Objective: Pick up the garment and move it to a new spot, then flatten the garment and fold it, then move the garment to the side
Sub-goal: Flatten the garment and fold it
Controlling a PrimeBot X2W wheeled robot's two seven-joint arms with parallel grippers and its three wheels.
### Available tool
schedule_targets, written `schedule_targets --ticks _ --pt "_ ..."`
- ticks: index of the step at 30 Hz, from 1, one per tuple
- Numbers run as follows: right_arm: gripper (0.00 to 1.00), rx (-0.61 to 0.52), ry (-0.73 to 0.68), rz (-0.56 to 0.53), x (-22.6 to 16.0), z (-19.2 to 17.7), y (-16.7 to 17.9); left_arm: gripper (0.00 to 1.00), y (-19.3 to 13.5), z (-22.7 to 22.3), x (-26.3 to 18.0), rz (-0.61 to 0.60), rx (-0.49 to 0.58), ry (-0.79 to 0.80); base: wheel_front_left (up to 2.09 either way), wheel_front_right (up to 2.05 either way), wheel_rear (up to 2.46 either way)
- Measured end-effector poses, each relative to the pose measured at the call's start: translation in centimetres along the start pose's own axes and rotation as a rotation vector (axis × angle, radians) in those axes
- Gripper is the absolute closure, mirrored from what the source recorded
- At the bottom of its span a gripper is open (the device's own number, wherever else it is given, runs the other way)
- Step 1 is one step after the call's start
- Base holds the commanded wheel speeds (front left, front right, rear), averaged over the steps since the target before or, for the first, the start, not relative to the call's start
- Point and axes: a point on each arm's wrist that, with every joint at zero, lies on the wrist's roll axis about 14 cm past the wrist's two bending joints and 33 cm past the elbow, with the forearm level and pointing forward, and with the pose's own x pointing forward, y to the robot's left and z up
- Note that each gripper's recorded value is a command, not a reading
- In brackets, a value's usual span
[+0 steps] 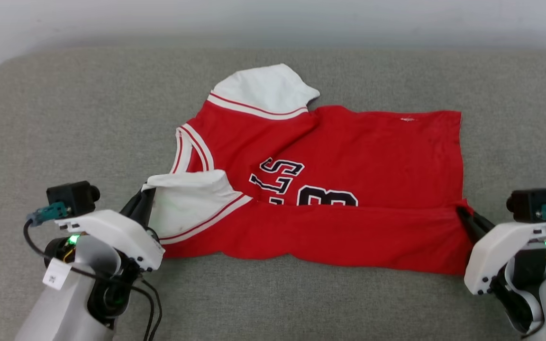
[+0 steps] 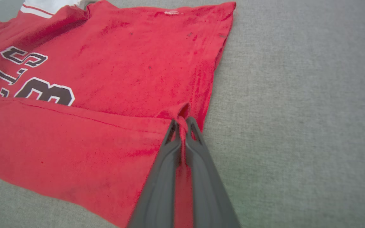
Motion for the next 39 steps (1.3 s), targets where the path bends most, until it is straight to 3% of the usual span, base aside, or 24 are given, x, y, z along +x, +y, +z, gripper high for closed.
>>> schedule_targets --ticks 6,7,9,10,11,12,13,14,15,16,24,30,39 --pt "1.0 -0.001 0.067 0.009 2.6 -2.2 -0.1 1.0 0.9 -3.8 2.4 0.009 -0.025 0.127 0.0 0.0 0.0" --pt "0.89 -0.001 0.079 0.01 2.9 -2.6 -0.1 1.0 0.9 -4.5 2.5 0.009 -0.034 0.149 0.0 0.0 0.0" --pt "0.54 0.0 0.08 0.019 3.3 -2.9 0.1 1.0 1.0 -5.3 2.7 0.011 -0.046 0.184 0.0 0.0 0.0" --pt "0.11 0.003 0.079 0.023 3.4 -2.9 0.2 1.0 1.1 -5.4 2.8 0.014 -0.047 0.192 0.0 0.0 0.0" --pt "0.0 0.007 0.078 0.026 3.5 -3.0 0.3 0.96 1.2 -5.6 2.8 0.014 -0.048 0.203 0.0 0.0 0.0" --pt "0.0 0.0 0.066 0.032 3.5 -2.8 0.5 0.96 1.2 -5.9 2.8 0.013 -0.052 0.214 0.0 0.0 0.0" --pt "0.0 0.001 0.049 0.038 3.5 -2.6 0.7 0.67 1.2 -6.1 2.7 0.011 -0.055 0.218 0.0 0.0 0.0" --pt "0.0 0.003 0.035 0.044 3.5 -2.5 0.9 0.47 1.2 -6.1 2.7 0.013 -0.061 0.218 0.0 0.0 0.0" --pt "0.0 0.001 0.008 0.05 3.4 -2.2 1.2 0.09 1.2 -6.1 2.7 0.014 -0.063 0.214 0.0 0.0 0.0" --pt "0.0 0.007 -0.032 0.05 3.3 -1.6 1.2 0.0 1.3 -5.9 2.7 0.016 -0.062 0.204 0.0 0.0 0.0" --pt "0.0 0.01 -0.381 0.016 0.6 4.4 0.9 0.0 2.1 -2.0 2.3 0.036 0.003 0.056 0.0 0.0 0.0" --pt "0.0 0.012 -0.484 -0.016 -2.2 5.6 0.9 0.0 2.4 0.6 1.2 0.036 0.074 0.032 0.0 0.0 0.0" --pt "0.0 0.031 -0.502 -0.049 -5.1 5.4 1.0 0.0 2.2 0.5 -0.9 -0.011 0.152 0.307 0.0 0.0 0.0"
